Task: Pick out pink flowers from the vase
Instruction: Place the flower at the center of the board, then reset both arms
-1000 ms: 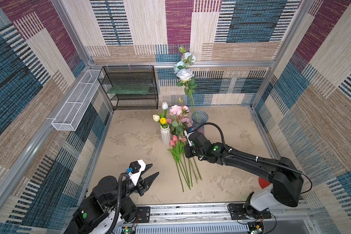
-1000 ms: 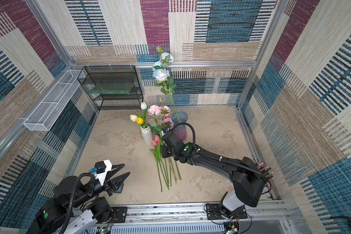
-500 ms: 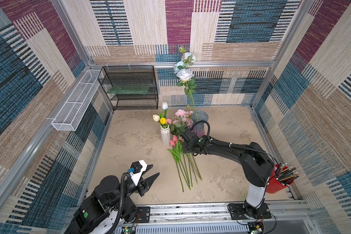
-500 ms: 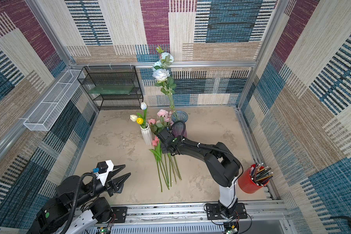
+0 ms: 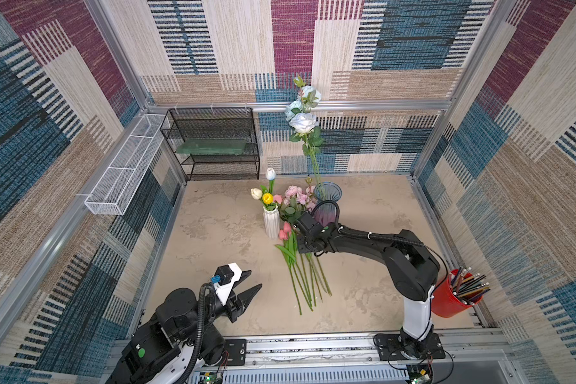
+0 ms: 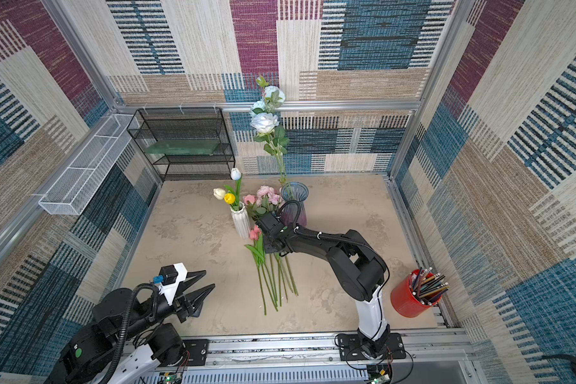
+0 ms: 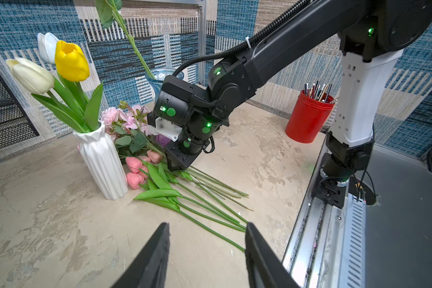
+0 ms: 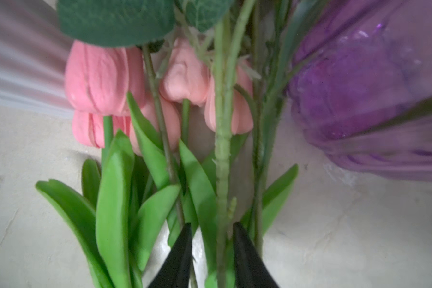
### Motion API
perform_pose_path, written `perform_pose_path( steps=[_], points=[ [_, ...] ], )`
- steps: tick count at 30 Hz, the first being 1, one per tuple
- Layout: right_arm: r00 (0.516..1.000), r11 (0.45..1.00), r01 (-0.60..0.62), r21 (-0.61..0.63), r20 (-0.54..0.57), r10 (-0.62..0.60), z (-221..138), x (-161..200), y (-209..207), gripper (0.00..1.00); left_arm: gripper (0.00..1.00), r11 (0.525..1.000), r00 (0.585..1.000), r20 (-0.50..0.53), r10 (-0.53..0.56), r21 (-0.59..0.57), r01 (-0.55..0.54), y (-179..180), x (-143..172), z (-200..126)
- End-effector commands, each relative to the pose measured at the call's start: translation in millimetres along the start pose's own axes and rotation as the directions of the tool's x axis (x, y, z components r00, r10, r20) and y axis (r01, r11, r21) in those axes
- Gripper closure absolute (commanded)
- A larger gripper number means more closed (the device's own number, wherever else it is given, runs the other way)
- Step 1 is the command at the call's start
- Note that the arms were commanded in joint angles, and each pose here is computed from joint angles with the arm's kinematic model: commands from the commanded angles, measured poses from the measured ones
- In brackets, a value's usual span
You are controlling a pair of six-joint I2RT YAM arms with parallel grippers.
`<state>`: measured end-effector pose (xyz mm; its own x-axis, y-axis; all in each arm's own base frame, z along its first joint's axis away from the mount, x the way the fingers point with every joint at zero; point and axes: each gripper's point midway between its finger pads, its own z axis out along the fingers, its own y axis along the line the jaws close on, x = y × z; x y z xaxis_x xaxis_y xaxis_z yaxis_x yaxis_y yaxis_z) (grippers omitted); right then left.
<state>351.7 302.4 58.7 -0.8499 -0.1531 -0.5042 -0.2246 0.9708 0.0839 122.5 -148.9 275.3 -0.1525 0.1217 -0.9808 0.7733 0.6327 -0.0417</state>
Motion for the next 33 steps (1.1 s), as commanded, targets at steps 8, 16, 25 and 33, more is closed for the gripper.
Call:
perform_pose_path(
  steps=[8, 16, 25, 33],
  points=[
    [0.972, 0.983, 0.056, -0.176, 0.233, -0.014, -94, -49, 19, 0.50, 0.44, 1.000, 1.000, 0.000, 0.029, 0.003, -0.029, 0, -4, 3],
    [0.784, 0.900, 0.249, -0.358, 0.620, 0.030, -227, -63, 17, 0.04, 0.00, 0.993, 0.987, -0.150, -0.051, -0.112, 0.034, 21, 8, 40],
    [0.549, 0.953, -0.134, -0.273, 0.780, 0.301, -305, -79, -99, 0.05, 0.00, 0.891, 0.982, -0.112, -0.149, -0.445, 0.084, 81, -1, 71],
    [0.458, 0.998, 0.032, 0.059, 0.886, -0.067, -305, -60, -140, 0.05, 0.00, 0.741, 0.989, -0.129, 0.066, -0.658, -0.135, 154, 26, 83]
  ],
)
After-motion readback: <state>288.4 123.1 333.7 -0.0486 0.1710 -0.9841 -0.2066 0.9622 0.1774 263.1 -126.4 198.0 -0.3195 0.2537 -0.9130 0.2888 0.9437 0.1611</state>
